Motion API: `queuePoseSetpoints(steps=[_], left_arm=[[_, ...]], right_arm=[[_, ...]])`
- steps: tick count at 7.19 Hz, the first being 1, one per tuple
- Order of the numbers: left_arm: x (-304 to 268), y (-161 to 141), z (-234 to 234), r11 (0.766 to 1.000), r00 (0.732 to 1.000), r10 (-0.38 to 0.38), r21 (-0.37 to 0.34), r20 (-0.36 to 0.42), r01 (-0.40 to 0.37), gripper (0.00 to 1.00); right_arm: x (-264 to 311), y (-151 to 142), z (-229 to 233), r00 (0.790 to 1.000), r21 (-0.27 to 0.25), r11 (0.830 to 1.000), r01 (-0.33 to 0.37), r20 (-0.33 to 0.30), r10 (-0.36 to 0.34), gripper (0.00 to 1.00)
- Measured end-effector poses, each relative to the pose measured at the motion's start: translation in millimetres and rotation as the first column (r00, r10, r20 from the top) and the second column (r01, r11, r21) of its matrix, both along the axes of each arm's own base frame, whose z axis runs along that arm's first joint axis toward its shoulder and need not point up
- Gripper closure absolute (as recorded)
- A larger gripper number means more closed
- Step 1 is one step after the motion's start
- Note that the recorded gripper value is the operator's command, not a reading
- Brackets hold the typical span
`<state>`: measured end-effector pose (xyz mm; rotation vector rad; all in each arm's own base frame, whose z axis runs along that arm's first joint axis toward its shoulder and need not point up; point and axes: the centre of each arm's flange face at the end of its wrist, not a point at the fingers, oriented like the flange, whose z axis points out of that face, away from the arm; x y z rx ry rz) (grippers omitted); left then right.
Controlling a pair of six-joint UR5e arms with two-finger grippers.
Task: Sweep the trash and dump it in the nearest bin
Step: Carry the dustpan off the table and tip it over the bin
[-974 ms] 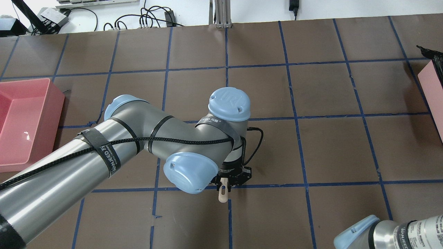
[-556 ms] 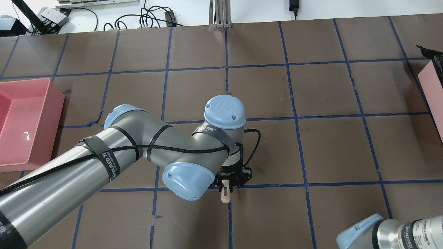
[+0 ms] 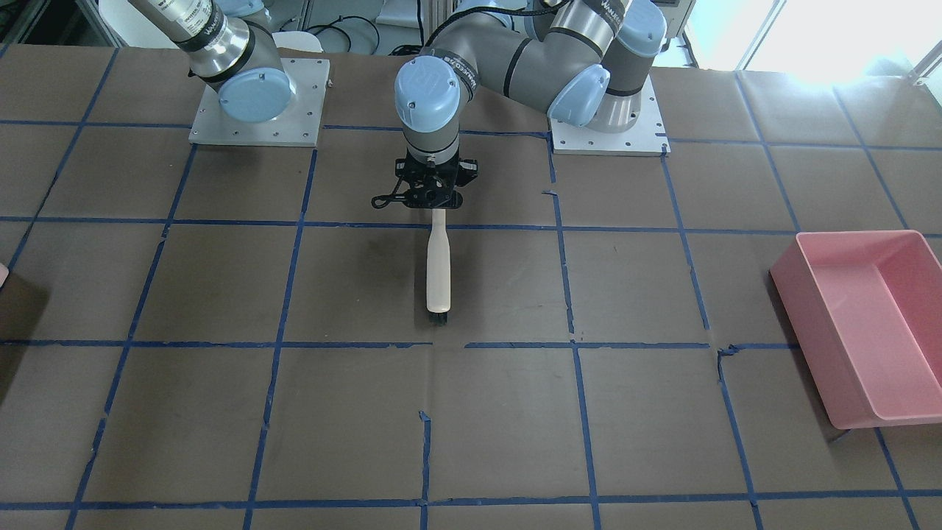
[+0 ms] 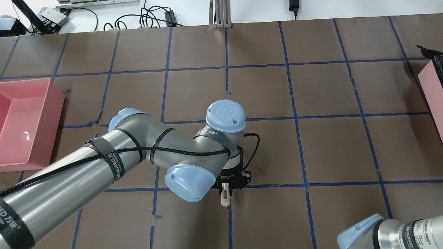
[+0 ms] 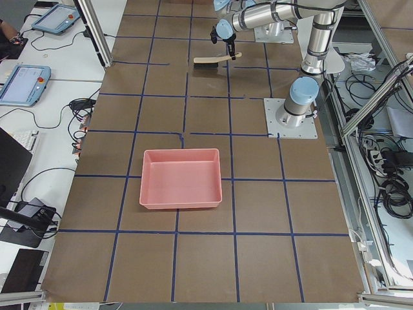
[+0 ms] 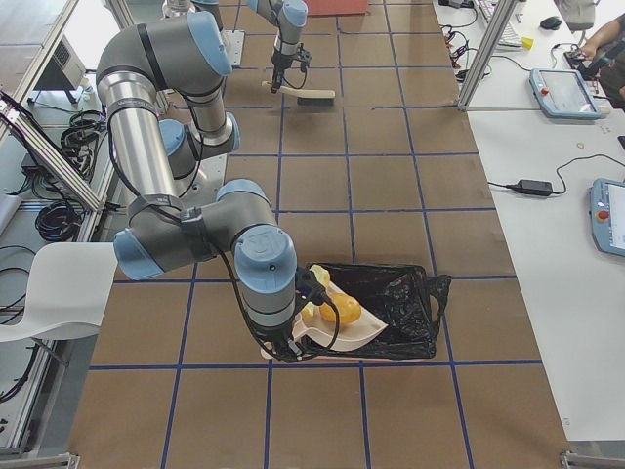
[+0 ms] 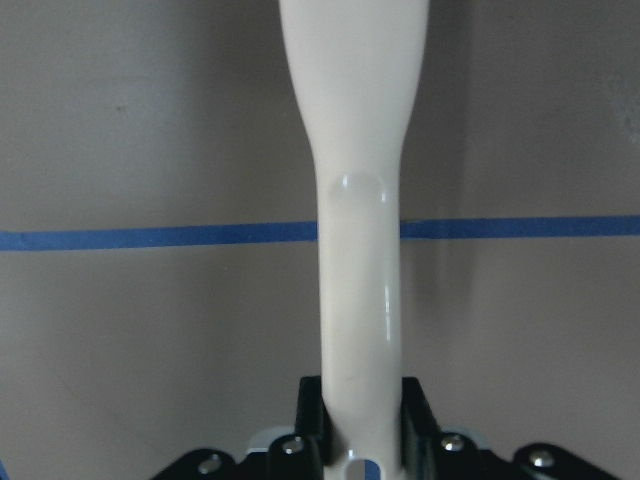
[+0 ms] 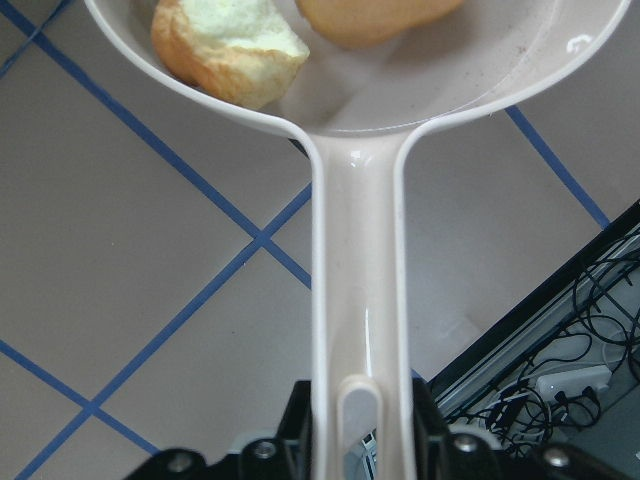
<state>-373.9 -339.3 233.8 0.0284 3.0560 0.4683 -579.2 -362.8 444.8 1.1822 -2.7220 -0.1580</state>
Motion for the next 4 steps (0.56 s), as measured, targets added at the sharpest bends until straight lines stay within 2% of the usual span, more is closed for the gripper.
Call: queuePoseSetpoints(steps=[2,4], left_arm=[[-1,0,-2,1.000,1.000,0.001,-0.011,-0.008,-0.001,1.00],[-2,4,-7,0.999,0.998,0.003,-0.048,-0.060,-0.005,1.00]], right_arm=[[-8,-8,-6,0.999,0.022,1.000,-0.014,-0.029,0.015,1.00],[-7,-20,-2,0.998,0.046,0.999,-0.029,-0.053,0.031,1.00]])
